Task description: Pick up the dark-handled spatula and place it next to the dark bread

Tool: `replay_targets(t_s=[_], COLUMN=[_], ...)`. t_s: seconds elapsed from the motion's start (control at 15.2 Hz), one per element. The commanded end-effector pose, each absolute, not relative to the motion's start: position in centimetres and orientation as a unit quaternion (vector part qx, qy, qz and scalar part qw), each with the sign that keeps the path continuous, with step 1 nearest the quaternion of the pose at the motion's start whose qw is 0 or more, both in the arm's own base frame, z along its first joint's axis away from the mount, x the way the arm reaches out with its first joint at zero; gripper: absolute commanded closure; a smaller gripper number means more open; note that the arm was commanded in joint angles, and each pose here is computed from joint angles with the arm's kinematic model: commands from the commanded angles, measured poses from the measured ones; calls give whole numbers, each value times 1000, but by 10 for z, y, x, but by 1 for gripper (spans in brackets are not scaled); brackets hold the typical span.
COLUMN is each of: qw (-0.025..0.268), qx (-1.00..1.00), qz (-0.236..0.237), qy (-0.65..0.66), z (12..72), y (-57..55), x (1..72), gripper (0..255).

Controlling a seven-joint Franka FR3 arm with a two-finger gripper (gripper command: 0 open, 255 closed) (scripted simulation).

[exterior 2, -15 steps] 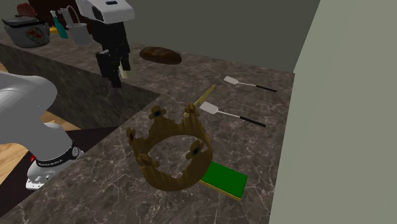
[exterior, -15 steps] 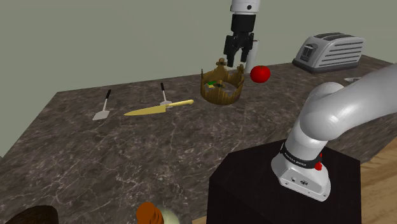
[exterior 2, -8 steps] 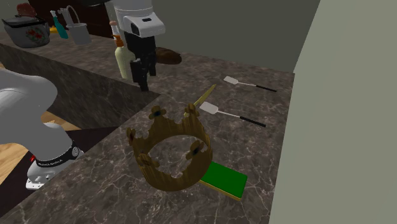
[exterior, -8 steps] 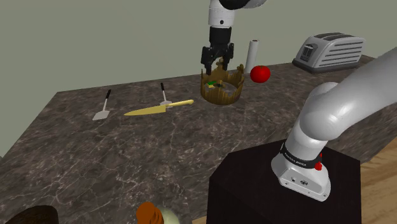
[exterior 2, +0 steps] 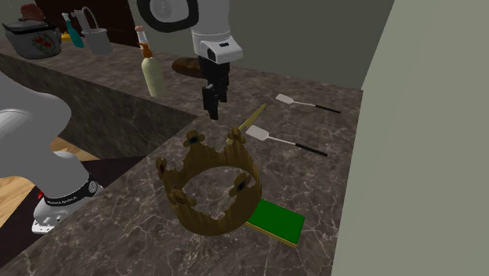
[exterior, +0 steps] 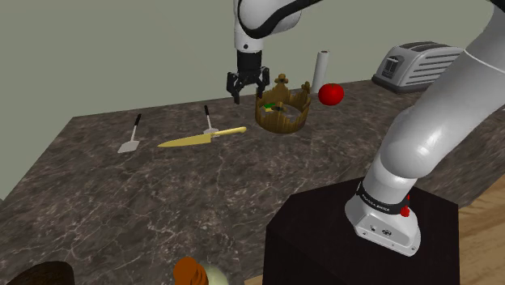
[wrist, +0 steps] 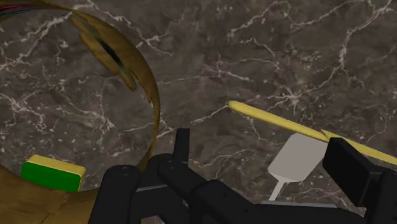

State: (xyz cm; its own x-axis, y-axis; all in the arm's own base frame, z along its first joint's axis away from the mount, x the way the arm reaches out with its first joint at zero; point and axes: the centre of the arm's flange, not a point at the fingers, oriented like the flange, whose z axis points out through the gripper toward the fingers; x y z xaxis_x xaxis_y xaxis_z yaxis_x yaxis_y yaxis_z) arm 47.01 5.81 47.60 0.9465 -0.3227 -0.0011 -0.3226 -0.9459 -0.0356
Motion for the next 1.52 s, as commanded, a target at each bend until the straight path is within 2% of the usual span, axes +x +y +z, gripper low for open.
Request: replay_targets(t_s=[0.0, 1.06, 1.45], qw=[15, -9, -10], qx=[-983, -952, -950], qz=[-6, -31, -32], qy=[180, 306, 311], z=[464, 374, 344], y=[64, 83, 81], x=[494, 679, 688], gripper=[0, 0, 0])
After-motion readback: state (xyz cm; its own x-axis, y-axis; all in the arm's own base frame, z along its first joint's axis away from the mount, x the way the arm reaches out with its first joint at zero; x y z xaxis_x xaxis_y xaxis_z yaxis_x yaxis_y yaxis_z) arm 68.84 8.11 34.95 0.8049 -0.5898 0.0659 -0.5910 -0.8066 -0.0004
